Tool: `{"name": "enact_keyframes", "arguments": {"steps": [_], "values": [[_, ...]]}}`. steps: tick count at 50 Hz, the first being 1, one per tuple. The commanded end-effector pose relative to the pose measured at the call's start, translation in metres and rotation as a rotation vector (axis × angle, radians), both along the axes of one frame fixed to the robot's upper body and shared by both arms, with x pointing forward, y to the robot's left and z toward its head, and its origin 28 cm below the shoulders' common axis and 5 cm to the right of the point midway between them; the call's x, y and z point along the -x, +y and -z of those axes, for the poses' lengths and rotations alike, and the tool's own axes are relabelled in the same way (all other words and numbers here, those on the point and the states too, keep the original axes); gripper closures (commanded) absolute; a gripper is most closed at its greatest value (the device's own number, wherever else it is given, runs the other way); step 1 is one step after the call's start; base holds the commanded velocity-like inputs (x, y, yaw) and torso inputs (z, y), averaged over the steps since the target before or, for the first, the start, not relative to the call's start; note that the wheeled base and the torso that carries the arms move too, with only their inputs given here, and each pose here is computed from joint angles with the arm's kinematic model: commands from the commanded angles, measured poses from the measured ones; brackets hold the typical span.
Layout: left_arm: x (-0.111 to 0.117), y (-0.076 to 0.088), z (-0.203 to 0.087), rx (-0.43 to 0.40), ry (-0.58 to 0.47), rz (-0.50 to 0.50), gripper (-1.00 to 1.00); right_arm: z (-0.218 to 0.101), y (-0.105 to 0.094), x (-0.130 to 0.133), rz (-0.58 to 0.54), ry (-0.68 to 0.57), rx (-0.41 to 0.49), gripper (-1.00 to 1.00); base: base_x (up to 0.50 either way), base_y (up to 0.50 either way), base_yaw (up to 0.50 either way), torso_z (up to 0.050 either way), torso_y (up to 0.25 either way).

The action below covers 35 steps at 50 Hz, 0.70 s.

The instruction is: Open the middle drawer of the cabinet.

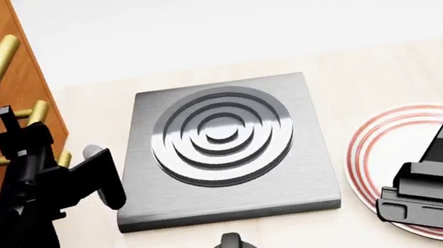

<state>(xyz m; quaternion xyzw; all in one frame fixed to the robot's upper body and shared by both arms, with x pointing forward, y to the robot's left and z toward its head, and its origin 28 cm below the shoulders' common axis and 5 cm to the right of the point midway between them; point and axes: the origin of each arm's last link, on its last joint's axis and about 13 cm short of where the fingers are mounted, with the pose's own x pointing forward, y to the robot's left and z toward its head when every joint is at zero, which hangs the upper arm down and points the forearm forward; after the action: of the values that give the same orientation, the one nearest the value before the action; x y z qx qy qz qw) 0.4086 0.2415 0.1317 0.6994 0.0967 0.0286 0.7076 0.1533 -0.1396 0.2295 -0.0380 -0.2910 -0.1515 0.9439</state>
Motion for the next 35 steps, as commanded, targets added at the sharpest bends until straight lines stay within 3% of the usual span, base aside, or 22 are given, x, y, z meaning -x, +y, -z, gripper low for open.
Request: {"name": "enact_keyframes", "arguments": {"steps": [1,12,35], "values": [[0.002,0.011,0.004,0.024,-0.006,-0.056,1.00,-0.001,0.000,0.000,0.002,0.000,0.000,-1.00,0.00,0.00,0.00,0.000,0.000],[0.000,-0.008,0.005,0.018,-0.019,0.032,1.00,-0.001,-0.001,0.001,0.003,-0.001,-0.001,-1.00,0.00,0.00,0.00,0.000,0.000],[-0.003,-0.031,0.003,0.008,-0.039,0.124,1.00,-0.001,-0.001,0.002,0.005,-0.003,-0.002,-1.00,0.01,0.00,0.00,0.000,0.000]]}}
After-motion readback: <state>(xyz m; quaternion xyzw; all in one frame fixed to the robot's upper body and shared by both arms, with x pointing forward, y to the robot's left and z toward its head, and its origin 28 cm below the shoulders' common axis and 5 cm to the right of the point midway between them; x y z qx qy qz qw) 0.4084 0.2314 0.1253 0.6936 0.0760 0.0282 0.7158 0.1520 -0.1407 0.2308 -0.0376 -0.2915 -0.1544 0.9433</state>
